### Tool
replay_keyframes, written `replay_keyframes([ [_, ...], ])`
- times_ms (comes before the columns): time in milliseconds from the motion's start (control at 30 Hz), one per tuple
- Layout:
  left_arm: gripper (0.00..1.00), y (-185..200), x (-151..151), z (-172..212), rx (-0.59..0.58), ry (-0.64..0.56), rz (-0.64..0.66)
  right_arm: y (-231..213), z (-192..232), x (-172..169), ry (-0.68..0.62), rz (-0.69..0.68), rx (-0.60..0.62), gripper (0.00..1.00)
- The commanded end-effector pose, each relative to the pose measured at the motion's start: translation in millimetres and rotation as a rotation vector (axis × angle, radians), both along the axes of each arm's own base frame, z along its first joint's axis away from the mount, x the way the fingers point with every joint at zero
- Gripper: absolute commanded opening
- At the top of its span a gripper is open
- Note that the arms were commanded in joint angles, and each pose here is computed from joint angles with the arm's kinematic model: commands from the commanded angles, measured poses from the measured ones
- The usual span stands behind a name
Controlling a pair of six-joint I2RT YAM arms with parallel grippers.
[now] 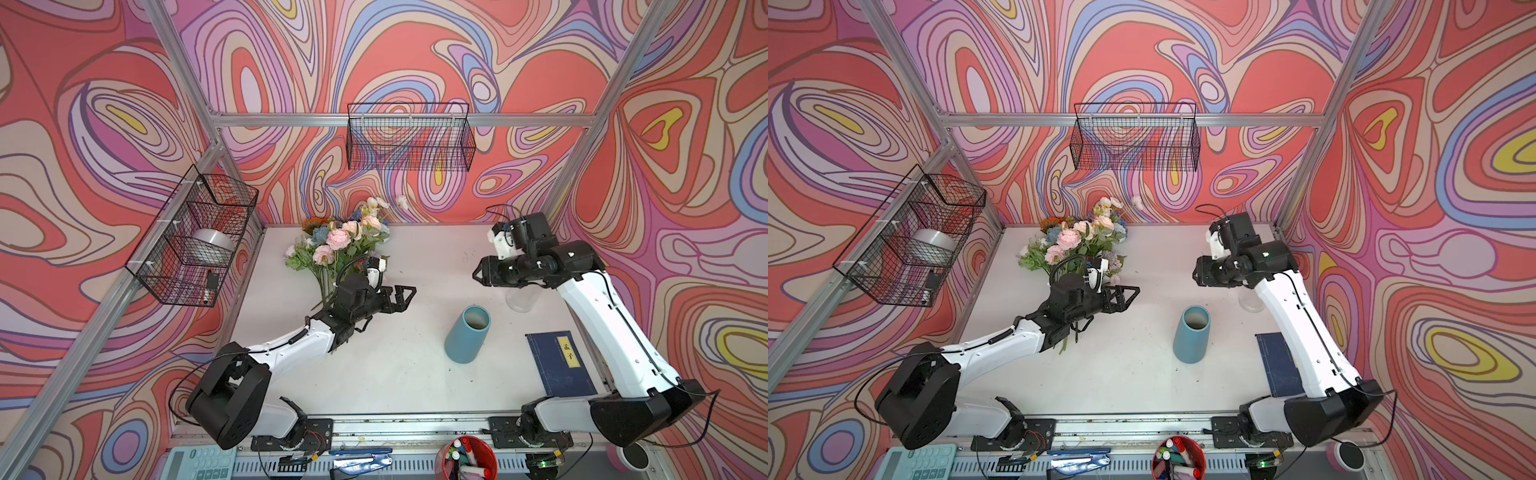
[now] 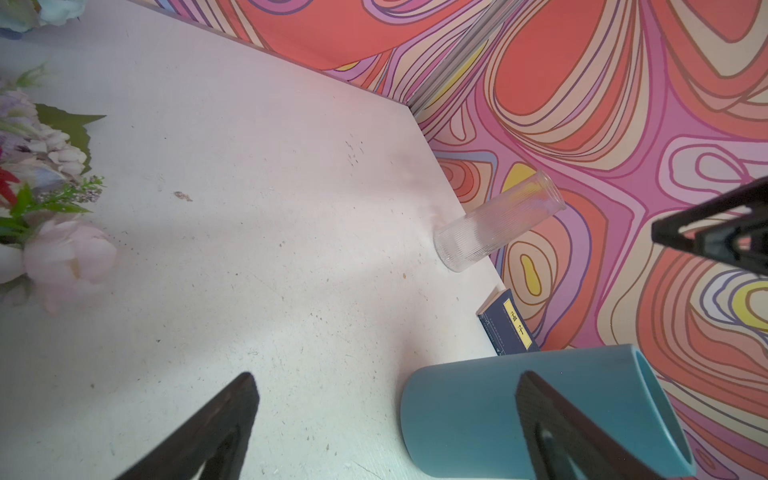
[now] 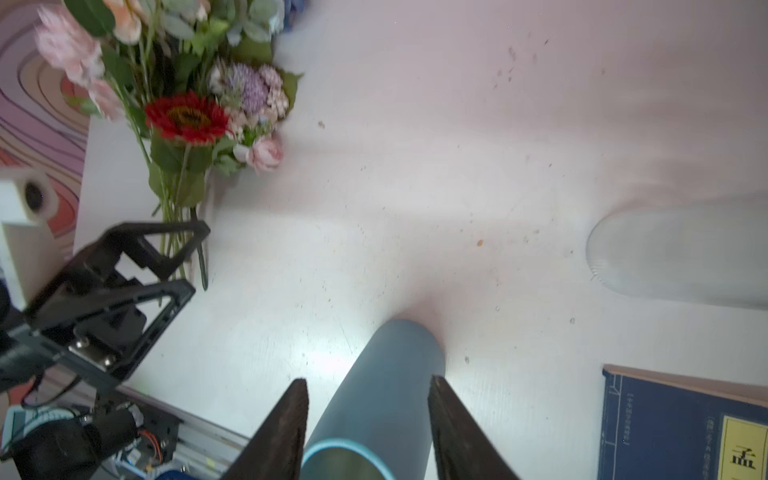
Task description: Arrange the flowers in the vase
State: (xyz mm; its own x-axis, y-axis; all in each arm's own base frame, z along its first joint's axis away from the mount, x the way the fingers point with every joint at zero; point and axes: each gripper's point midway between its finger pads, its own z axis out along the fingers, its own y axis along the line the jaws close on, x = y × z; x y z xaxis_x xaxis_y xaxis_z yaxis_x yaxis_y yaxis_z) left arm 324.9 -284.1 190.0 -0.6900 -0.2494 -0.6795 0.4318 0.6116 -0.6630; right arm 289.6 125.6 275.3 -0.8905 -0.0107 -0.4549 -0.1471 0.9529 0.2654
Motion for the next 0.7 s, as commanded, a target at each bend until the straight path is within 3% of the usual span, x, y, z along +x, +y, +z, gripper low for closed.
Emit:
replay_keyframes([
  [0, 1.00, -4.6, 2.3, 10.0, -0.040, -0.013, 0.002, -11.5, -20.4, -35.6, 0.105, 0.000, -0.091, 0.50],
  [267, 1.00, -4.6, 4.3, 7.4, -0.052, -0.004, 0.020, -31.0, -32.6, -64.9, 0.161, -0.052, -0.143, 0.50],
  [433, 1.00, -5.6, 6.6, 3.6, -0.046, 0.008, 0.027, -16.0, -45.2, -58.7, 0.166, -0.025, -0.082, 0.46],
  [667, 1.00, 17.5, 7.1, -2.2, 0.003, -0.008, 0.129, -5.9, -54.7, -44.4, 0.166, 0.010, -0.092, 0.37],
])
